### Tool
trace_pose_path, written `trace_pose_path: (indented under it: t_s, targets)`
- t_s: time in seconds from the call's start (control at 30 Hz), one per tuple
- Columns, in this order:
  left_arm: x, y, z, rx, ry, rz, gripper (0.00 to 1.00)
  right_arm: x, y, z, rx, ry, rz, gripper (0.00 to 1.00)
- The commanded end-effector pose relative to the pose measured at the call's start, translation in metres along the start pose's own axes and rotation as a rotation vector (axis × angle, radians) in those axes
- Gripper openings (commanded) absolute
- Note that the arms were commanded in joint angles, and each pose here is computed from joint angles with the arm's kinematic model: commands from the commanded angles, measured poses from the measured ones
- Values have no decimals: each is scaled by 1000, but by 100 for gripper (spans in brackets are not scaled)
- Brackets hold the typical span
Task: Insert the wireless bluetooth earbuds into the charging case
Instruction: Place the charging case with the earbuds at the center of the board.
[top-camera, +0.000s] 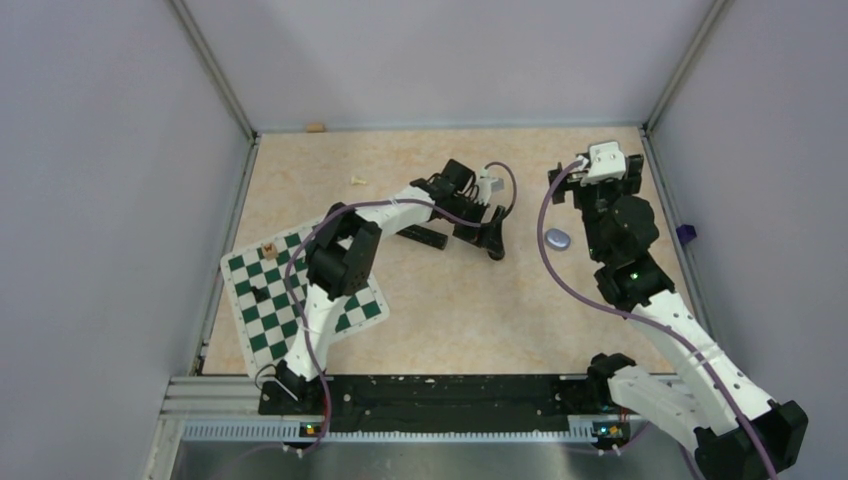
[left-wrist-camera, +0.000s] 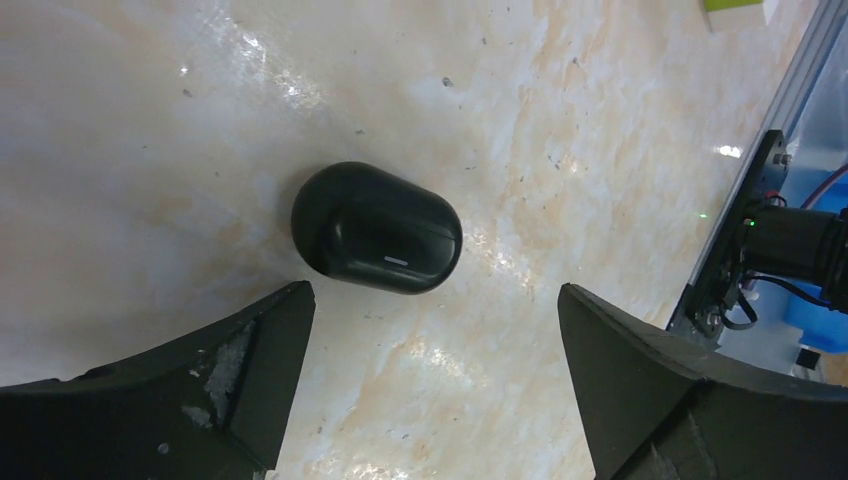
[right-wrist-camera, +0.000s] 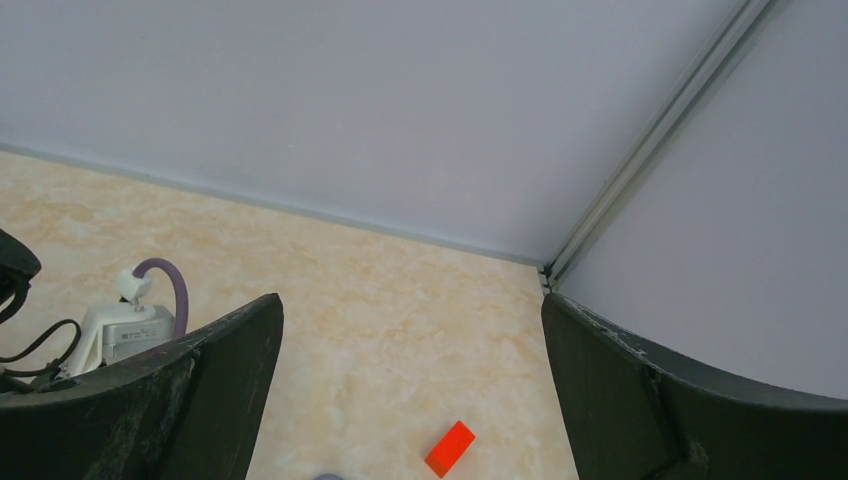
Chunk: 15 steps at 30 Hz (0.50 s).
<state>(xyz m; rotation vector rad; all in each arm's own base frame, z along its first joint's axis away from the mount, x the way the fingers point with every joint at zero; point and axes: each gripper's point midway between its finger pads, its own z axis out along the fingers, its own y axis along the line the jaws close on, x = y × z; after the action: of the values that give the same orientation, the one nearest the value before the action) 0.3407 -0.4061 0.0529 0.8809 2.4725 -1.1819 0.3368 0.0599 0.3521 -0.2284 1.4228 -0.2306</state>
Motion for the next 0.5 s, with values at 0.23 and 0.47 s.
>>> trace_pose_path:
  t_s: [0.23,0.47]
  targets:
    - [-43,-25,-102,-115,-166,245,99,-33,-2,-7,-66,-41,52,99]
    - [-70,-36,-241,-225,-436,402,99,-35,16,-18,-199,-32,39,99]
